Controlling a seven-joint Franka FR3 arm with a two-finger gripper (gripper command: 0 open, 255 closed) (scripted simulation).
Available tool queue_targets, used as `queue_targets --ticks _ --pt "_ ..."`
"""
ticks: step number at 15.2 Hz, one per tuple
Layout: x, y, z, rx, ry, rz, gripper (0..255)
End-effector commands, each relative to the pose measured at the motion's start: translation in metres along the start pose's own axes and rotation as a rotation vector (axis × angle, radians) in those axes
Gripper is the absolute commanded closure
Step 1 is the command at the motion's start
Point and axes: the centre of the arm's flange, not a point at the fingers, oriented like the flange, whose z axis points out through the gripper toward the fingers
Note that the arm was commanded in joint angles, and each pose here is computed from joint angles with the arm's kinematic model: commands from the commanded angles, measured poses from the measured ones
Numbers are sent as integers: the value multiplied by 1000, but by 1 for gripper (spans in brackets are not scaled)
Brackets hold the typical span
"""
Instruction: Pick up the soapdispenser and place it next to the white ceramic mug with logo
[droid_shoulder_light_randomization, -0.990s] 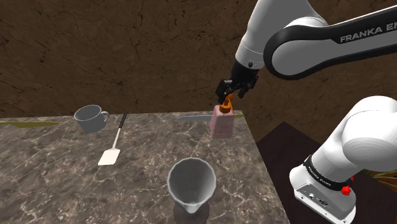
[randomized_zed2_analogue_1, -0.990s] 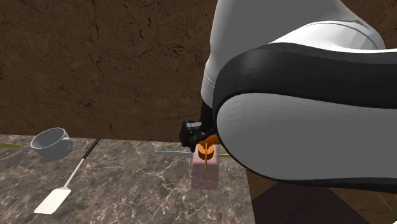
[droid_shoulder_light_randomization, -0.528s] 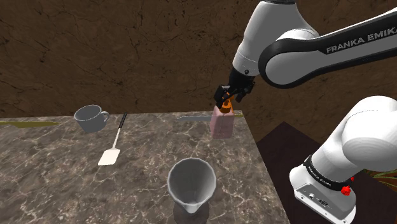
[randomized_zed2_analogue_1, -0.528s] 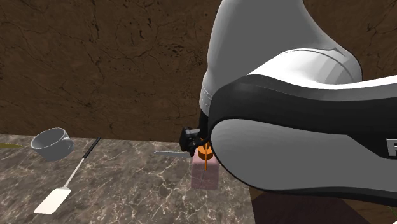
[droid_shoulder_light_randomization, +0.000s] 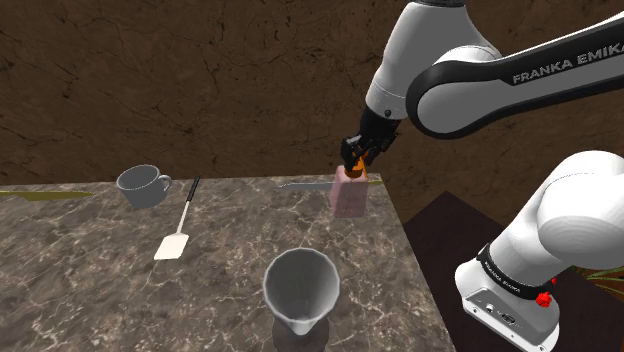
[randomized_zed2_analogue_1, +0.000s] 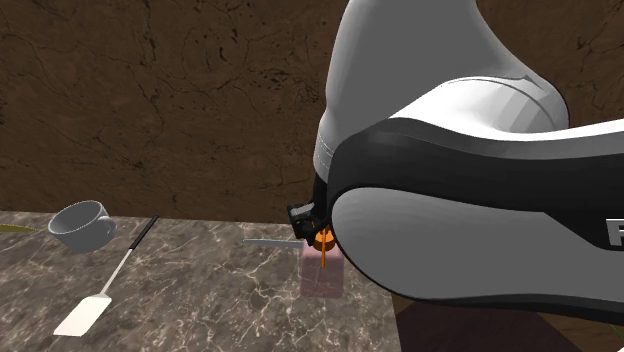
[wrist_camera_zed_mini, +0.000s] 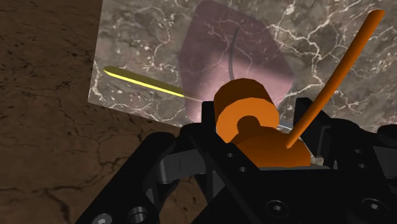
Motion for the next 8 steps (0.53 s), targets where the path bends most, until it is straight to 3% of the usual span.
queue_targets --ticks 1,8 --pt "0 0 0 0 0 0 255" --pt "2 -1 -10 0 0 0 255"
